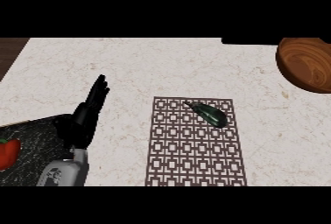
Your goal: Pick the lemon from the placemat and place it in the bowl
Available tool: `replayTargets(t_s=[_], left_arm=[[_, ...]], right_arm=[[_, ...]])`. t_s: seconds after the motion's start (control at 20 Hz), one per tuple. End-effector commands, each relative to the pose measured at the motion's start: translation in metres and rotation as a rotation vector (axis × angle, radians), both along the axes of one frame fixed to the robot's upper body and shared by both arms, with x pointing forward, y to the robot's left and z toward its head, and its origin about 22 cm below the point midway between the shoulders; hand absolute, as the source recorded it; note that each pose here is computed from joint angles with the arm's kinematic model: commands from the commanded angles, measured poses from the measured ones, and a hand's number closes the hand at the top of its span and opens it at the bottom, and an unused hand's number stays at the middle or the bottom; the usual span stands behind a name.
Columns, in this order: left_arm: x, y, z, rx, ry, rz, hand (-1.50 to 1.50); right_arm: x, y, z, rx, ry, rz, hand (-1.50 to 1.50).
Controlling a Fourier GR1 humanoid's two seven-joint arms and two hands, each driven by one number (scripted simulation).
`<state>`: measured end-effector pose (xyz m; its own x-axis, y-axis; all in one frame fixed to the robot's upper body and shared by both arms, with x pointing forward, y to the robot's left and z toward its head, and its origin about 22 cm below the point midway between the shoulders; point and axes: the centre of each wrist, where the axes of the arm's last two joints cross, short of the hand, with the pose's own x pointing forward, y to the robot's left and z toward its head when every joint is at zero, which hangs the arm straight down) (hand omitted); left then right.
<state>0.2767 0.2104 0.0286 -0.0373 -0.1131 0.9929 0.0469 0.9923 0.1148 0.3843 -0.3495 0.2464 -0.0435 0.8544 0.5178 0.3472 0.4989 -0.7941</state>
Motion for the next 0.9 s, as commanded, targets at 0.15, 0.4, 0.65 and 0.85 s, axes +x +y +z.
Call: replayTargets(t_s=[0.15,0.4,0.65,0.85], left_arm=[[0.001,0.006,0.003,-0.01,-0.018,0.002,0.0],[0.001,-0.003,0.001,-0.028,-0.013,-0.027,0.0],[0.006,0.012,-0.004,0.001,-0.016,-0.041,0.0],[0.006,-0.014,0.001,-0.005,-0.018,-0.037,0.0]], right_arm=[[0.024,-0.044,-0.049,-0.055,0.016,-0.094,1.5],[0.021,-0.079,-0.073,-0.094,0.045,-0.152,1.5],[0.016,-0.096,-0.092,-0.08,0.086,-0.194,1.5],[-0.001,-0.122,-0.101,0.096,0.203,-0.147,1.5]])
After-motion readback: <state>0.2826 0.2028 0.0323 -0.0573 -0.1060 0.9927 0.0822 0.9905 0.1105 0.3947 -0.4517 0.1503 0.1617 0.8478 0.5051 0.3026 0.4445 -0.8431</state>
